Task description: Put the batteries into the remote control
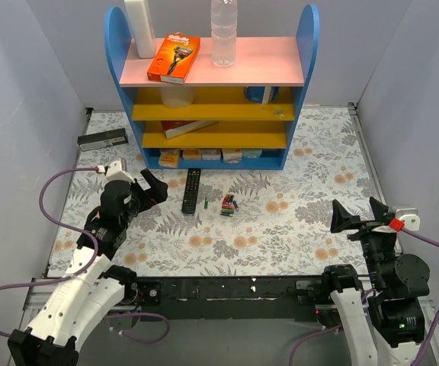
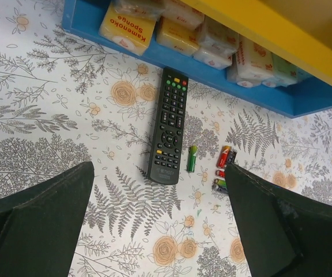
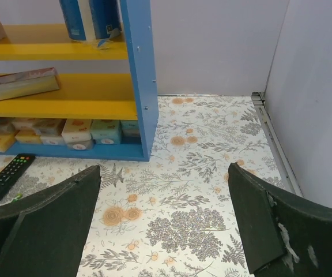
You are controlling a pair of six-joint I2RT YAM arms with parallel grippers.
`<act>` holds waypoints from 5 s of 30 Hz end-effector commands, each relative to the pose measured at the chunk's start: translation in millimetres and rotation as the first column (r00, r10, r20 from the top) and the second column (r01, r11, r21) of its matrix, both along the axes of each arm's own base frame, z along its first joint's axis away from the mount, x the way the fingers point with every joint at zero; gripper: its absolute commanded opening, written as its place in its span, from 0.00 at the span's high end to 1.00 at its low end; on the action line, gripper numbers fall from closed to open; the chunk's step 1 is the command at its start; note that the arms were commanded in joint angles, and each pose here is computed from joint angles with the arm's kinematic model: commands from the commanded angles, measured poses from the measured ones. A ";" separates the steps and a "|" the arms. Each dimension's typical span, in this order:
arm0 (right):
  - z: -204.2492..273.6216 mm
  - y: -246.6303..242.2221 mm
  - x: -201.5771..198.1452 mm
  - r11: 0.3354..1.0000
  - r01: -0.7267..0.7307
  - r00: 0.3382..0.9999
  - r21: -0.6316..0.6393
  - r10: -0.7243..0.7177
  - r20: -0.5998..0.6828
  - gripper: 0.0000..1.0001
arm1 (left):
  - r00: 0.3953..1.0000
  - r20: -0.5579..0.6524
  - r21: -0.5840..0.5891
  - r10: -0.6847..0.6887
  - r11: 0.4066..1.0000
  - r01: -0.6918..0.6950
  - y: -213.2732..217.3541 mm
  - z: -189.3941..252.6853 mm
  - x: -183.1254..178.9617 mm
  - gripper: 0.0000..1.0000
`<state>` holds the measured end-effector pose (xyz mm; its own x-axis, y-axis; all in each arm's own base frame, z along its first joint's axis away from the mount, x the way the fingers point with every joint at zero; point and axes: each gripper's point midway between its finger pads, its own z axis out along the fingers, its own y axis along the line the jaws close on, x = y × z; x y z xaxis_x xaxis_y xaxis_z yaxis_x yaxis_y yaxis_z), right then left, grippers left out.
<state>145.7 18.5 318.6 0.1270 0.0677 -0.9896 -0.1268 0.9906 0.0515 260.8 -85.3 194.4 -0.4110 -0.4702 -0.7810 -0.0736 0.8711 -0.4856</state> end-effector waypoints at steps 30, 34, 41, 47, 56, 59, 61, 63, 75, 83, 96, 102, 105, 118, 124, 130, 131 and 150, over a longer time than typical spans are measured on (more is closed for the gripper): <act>-7.8 20.2 23.0 0.995 -0.081 0.994 0.055 0.085 -0.063 0.02 | 0.875 -0.472 0.104 -0.103 0.980 0.172 -69.7 -95.1 66.6 0.02; -8.6 23.1 23.9 0.994 -0.095 0.993 0.061 0.099 -0.065 0.02 | 0.874 -0.480 0.207 -0.077 0.958 0.198 -74.3 -105.1 85.3 0.02; -10.3 25.3 23.6 0.992 -0.106 0.991 0.069 0.111 -0.080 0.02 | 0.870 -0.490 0.315 -0.048 0.921 0.228 -86.3 -117.8 105.7 0.02; -11.4 25.9 23.3 0.991 -0.106 0.990 0.084 0.113 -0.085 0.02 | 0.852 -0.522 0.337 -0.047 0.906 0.257 -91.6 -136.9 114.1 0.07; -16.2 32.3 21.3 0.985 -0.138 0.984 0.106 0.148 -0.099 0.02 | 0.838 -0.545 0.378 -0.032 0.883 0.279 -96.4 -158.2 124.6 0.15; -18.1 34.4 20.1 0.983 -0.147 0.981 0.114 0.160 -0.113 0.02 | 0.830 -0.557 0.391 -0.025 0.874 0.289 -95.7 -167.1 123.9 0.19; -19.3 36.2 19.0 0.980 -0.155 0.978 0.123 0.170 -0.121 0.02 | 0.822 -0.569 0.397 -0.025 0.867 0.301 -96.4 -174.0 122.2 0.23; -22.6 39.4 16.7 0.977 -0.172 0.972 0.124 0.189 -0.139 0.02 | 0.813 -0.581 0.393 -0.027 0.866 0.310 -97.3 -178.0 118.8 0.33; -30.4 57.4 3.5 0.952 -0.289 0.935 0.098 0.302 -0.183 0.02 | 0.828 -0.560 0.341 -0.025 0.904 0.258 -85.3 -156.9 80.7 0.78; -37.2 97.1 -1.7 0.850 -0.518 0.826 0.096 0.527 -0.200 0.02 | 0.896 -0.433 0.145 -0.095 0.974 0.173 -95.2 -103.6 60.3 0.93; -55.2 144.2 2.1 0.644 -0.691 0.606 0.328 0.764 -0.221 0.02 | 0.915 0.028 -0.364 -0.402 0.849 0.384 -149.0 20.8 8.1 1.00; -64.6 163.8 8.0 0.514 -0.717 0.482 0.471 0.853 -0.197 0.03 | 0.855 0.194 -0.472 -0.482 0.718 0.512 -170.6 64.1 -11.6 1.00; -66.9 171.2 12.6 0.476 -0.714 0.450 0.514 0.874 -0.184 0.03 | 0.825 0.254 -0.504 -0.505 0.658 0.559 -185.6 81.7 -19.2 1.00; -40.4 237.6 3.0 0.215 -0.805 0.239 0.553 0.971 -0.031 0.02 | 0.720 0.440 -0.514 -0.537 0.507 0.692 -236.3 138.0 -36.9 1.00; -31.1 250.0 1.2 0.175 -0.824 0.206 0.539 0.978 -0.003 0.02 | 0.697 0.491 -0.492 -0.523 0.494 0.717 -237.8 153.1 -43.5 1.00; -22.8 262.2 -9.8 0.111 -0.840 0.158 0.531 0.986 0.044 0.02 | 0.695 0.516 -0.483 -0.501 0.499 0.719 -235.0 161.4 -43.4 1.00; -22.1 264.0 -11.7 0.103 -0.841 0.151 0.531 0.987 0.049 0.02 | 0.692 0.519 -0.480 -0.502 0.499 0.721 -235.3 162.1 -43.9 1.00; -41.2 272.1 -14.5 0.175 -0.854 0.184 0.490 0.983 -0.031 0.99 | 0.712 0.514 -0.417 -0.479 0.586 0.695 -216.4 161.3 -48.3 0.33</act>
